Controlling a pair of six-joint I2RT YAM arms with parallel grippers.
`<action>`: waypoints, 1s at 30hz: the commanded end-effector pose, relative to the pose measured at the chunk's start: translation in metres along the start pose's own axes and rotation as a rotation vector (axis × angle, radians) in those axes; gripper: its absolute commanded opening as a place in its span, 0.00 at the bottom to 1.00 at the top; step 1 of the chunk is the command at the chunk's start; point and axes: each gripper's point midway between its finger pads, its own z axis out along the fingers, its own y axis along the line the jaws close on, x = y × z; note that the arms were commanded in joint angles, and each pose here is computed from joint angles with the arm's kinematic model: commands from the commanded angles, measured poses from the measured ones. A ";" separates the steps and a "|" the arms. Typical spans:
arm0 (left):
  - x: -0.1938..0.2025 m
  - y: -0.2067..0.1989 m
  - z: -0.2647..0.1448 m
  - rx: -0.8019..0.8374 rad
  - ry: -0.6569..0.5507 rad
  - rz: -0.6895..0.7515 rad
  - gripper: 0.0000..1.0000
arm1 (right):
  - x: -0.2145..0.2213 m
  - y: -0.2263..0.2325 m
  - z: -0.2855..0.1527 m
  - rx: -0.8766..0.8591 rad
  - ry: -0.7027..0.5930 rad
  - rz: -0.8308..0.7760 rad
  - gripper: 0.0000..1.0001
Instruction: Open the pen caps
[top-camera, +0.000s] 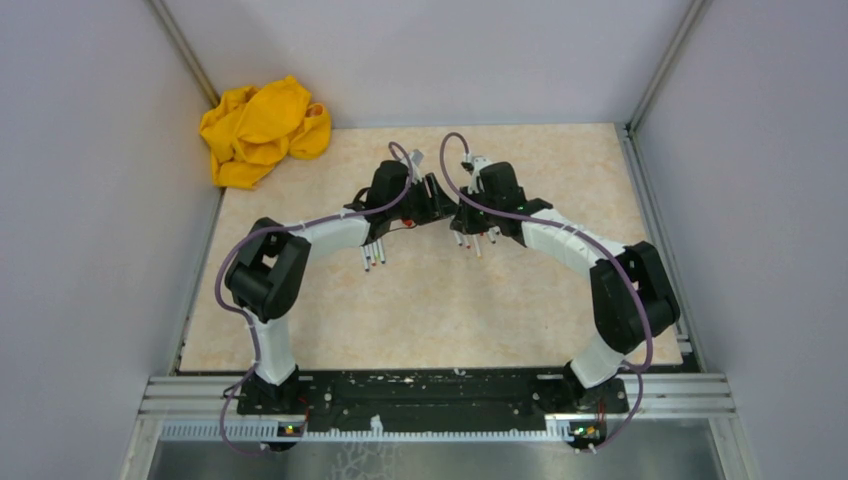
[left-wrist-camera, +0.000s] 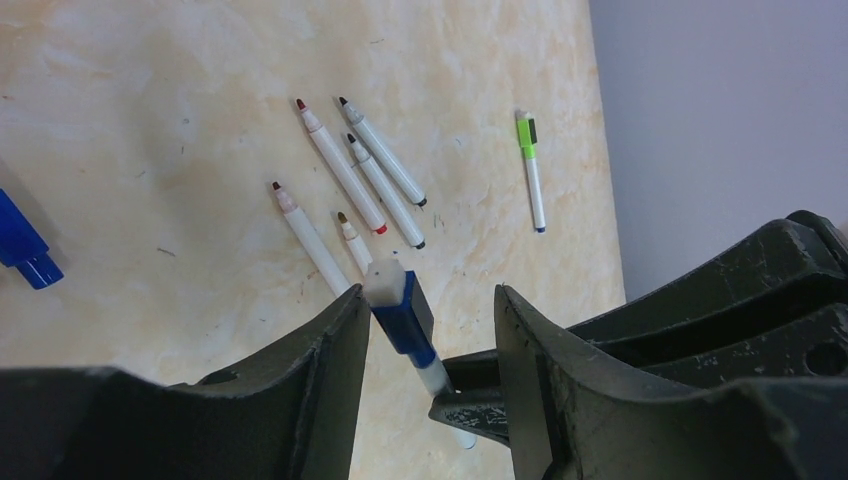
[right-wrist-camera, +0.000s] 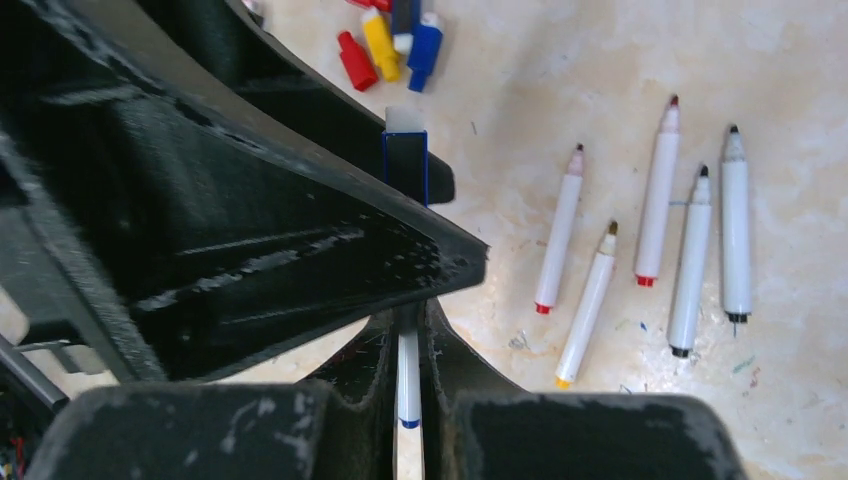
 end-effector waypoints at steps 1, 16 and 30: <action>-0.009 -0.009 0.002 0.023 -0.017 -0.009 0.55 | -0.040 0.027 -0.012 -0.068 -0.103 -0.031 0.00; -0.026 0.000 -0.014 -0.025 -0.094 -0.062 0.37 | -0.033 0.034 -0.011 -0.084 -0.075 -0.047 0.00; -0.034 0.004 -0.027 -0.051 -0.154 -0.074 0.00 | -0.033 0.036 -0.001 -0.099 -0.061 -0.049 0.00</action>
